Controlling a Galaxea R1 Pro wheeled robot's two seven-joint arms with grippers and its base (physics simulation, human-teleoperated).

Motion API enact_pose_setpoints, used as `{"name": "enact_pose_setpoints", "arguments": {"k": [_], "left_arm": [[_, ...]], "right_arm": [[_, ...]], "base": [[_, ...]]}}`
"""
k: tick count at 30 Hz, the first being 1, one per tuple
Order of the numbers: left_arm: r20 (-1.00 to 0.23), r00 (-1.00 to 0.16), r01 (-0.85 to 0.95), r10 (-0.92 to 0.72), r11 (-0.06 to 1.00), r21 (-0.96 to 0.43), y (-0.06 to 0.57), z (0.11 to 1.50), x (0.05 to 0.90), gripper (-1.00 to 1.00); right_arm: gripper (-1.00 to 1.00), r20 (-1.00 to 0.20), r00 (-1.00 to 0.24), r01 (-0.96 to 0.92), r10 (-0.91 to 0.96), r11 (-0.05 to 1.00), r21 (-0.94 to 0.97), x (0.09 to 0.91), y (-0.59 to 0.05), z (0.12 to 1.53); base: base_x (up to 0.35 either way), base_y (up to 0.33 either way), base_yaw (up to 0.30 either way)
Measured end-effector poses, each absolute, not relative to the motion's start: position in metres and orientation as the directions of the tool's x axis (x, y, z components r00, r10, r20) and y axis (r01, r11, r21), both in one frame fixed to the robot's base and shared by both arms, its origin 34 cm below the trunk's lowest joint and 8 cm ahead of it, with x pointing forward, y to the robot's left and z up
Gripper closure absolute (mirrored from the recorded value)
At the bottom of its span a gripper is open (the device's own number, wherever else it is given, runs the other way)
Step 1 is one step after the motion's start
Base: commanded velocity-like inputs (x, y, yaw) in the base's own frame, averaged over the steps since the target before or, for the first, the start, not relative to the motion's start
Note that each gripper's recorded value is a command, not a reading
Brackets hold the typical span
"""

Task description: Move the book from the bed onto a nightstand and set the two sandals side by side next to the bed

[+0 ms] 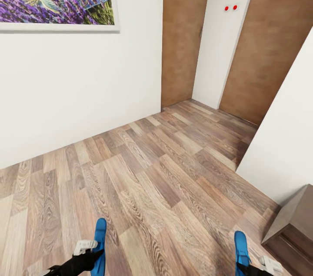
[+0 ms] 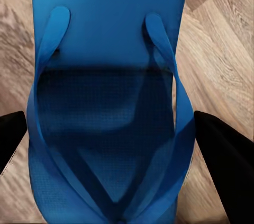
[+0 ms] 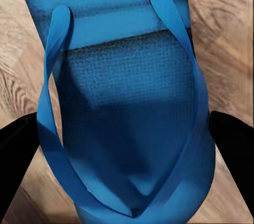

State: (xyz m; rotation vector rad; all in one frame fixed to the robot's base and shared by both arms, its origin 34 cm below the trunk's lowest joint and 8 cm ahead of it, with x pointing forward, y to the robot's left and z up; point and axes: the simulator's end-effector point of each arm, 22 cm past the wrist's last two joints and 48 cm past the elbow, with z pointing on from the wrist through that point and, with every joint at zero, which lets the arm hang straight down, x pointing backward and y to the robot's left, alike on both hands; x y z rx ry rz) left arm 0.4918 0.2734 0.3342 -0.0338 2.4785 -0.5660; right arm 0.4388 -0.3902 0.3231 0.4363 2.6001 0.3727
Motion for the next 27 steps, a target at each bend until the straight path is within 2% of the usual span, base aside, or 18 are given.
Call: {"name": "enact_pose_setpoints", "arguments": {"k": [3, 5, 9, 13, 18, 22, 27], "left_arm": [[-0.554, -0.824, 0.128, -0.122, 0.911, -0.392, 0.272, 0.333, 0.489, 1.0], [-0.555, -0.824, 0.134, -0.118, 0.911, -0.391, 0.271, 0.332, 0.488, 1.0], [-0.554, -0.824, 0.137, -0.115, 0.91, -0.392, 0.269, 0.332, 0.487, 1.0], [-0.555, -0.824, 0.137, -0.115, 0.909, -0.393, 0.268, 0.332, 0.487, 1.0], [-0.554, -0.824, 0.138, -0.116, 0.909, -0.394, 0.267, 0.332, 0.487, 1.0], [-0.541, -0.833, 0.133, -0.119, 0.906, -0.403, 0.264, 0.328, 0.481, 1.0], [-0.537, -0.835, 0.131, -0.119, 0.905, -0.405, 0.263, 0.327, 0.479, 1.0]], "right_arm": [[1.0, -0.435, -0.826, 0.225, 0.36, 0.917, 0.331, 0.445, -0.393, 0.327], [1.0, -0.441, -0.822, 0.177, 0.36, 0.898, 0.403, 0.451, -0.376, 0.335], [1.0, -0.441, -0.82, 0.016, 0.365, 0.784, 0.621, 0.457, -0.322, 0.369], [1.0, -0.438, -0.822, -0.027, 0.364, 0.743, 0.668, 0.455, -0.308, 0.379], [1.0, -0.439, -0.822, 0.002, 0.362, 0.774, 0.634, 0.455, -0.317, 0.371], [1.0, -0.439, -0.826, 0.094, 0.355, 0.853, 0.514, 0.452, -0.346, 0.348], [1.0, -0.428, -0.829, 0.114, 0.359, 0.859, 0.5, 0.45, -0.339, 0.341]], "base": [[0.0, 0.0, 0.0], [0.0, 0.0, 0.0], [0.0, 0.0, 0.0], [0.0, 0.0, 0.0], [0.0, 0.0, 0.0], [0.0, 0.0, 0.0], [0.0, 0.0, 0.0]]}}
